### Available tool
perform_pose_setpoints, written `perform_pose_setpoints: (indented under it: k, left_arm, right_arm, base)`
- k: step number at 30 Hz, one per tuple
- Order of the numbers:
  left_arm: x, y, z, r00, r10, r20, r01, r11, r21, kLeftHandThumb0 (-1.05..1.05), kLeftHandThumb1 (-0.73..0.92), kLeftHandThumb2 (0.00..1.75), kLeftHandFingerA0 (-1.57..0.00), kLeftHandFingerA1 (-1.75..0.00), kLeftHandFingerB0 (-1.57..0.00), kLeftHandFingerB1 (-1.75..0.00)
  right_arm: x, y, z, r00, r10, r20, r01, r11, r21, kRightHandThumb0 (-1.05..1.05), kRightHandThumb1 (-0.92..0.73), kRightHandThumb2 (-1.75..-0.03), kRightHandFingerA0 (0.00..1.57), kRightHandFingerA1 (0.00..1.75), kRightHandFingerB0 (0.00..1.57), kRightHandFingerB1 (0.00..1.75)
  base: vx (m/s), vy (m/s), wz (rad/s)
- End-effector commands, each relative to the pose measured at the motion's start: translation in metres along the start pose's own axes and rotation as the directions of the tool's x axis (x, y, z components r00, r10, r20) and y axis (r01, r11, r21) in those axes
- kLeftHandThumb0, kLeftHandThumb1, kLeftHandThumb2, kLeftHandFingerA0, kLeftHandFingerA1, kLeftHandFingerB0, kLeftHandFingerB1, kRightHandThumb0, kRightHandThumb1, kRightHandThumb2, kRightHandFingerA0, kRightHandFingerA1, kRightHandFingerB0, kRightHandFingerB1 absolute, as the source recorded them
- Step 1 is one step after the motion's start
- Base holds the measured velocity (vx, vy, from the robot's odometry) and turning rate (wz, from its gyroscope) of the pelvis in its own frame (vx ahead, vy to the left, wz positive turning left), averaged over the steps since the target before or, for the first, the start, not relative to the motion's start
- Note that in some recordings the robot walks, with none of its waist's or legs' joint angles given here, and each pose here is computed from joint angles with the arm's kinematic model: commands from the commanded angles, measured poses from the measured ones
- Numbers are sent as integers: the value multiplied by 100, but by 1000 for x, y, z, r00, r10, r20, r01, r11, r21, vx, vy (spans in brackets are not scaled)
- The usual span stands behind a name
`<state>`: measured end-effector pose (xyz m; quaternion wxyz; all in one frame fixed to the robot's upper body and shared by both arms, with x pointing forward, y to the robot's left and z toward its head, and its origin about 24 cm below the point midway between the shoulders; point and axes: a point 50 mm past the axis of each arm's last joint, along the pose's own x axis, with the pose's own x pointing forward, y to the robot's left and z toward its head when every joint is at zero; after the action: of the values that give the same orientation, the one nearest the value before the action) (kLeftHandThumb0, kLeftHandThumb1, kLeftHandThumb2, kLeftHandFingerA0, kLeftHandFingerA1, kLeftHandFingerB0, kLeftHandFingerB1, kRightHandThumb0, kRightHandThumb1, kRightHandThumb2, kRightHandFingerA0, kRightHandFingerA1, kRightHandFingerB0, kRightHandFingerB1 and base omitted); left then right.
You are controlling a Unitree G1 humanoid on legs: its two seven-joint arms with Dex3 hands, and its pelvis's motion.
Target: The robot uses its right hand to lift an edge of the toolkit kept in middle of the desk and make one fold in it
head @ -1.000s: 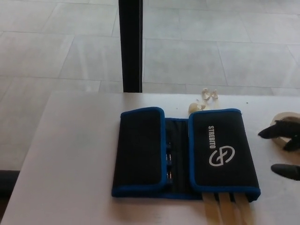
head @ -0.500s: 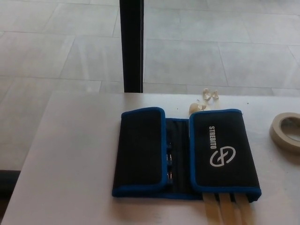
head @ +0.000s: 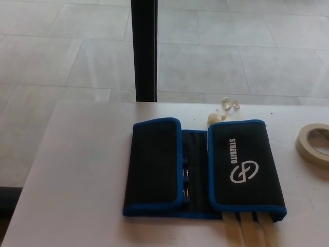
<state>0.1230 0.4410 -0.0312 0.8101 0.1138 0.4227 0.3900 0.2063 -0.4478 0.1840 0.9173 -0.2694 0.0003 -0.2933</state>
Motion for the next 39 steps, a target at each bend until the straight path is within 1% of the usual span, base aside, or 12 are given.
perform_pose_setpoints:
  k: [1,2,3,8,21,25,26,29,30,33,34,39]
  left_arm:
    - [0,4,-3,1000,13,-15,-14,998,-66,-58,75,61,-66,-70,-45,-53]
    - [0,3,-2,1000,9,-13,-10,998,-66,-58,75,61,-65,-69,-45,-53]
    - [0,3,-2,1000,9,-11,-9,997,-71,-58,74,62,-66,-72,-44,-54]
    - [0,2,-5,1000,10,-17,-11,998,-63,-59,75,62,-68,-72,-44,-54]
    - [1,0,6,1000,15,0,-15,996,-92,-60,75,62,-68,-71,-47,-55]
    - [1,1,6,1000,18,0,-18,996,-87,-59,74,61,-70,-72,-45,-53]
    - [1,0,7,1000,18,-1,-18,996,-86,-59,75,61,-71,-71,-48,-54]
    - [1,2,7,1000,21,6,-20,996,-86,-60,74,62,-72,-74,-48,-55]
    - [1,-2,12,1000,16,9,-15,995,-99,-59,73,62,-71,-72,-49,-56]
    - [1,-3,14,1000,15,17,-13,994,-107,-59,73,62,-65,-70,-50,-58]
    - [1,1,12,1000,15,16,-14,993,-117,-60,74,62,-65,-69,-46,-54]
    - [1,3,14,1000,21,16,-19,995,-94,-59,75,61,-72,-71,-49,-54]
  right_arm:
    - [-89,23,-173,542,-228,-809,840,175,513,-55,-71,-65,70,127,28,82]
    - [-94,29,-179,521,-191,-832,853,155,498,-63,-56,-102,101,128,44,81]
    - [-97,34,-183,507,-165,-846,859,180,479,-60,-70,-69,108,160,61,101]
    - [-106,47,-189,474,-170,-864,868,258,425,-54,-70,-69,81,158,42,103]
    - [-100,65,-188,477,-116,-871,851,309,425,-57,-69,-66,84,119,63,99]
    - [-96,72,-185,511,-80,-856,826,319,464,-56,-70,-66,82,109,46,88]
    - [-96,72,-185,530,-78,-845,812,335,478,-57,-54,-102,74,95,44,76]
    - [-96,74,-185,548,-83,-833,806,320,498,-56,-50,-99,74,95,48,79]
    - [-95,73,-184,549,-88,-831,809,306,501,-54,-66,-68,66,103,47,89]
    - [-94,74,-183,551,-82,-831,805,315,503,-54,-70,-64,61,96,57,97]
    - [-95,78,-184,538,-78,-840,809,329,487,-52,-69,-61,75,111,66,108]
    - [-98,82,-187,528,-69,-846,810,340,478,-53,-67,-62,80,110,65,103]
  base:
    - [0,0,0]
    - [0,0,0]
    - [0,0,0]
    - [0,0,0]
    - [0,0,0]
    - [0,0,0]
    - [0,0,0]
    - [0,0,0]
    - [0,0,0]
    - [0,0,0]
    - [0,0,0]
    - [0,0,0]
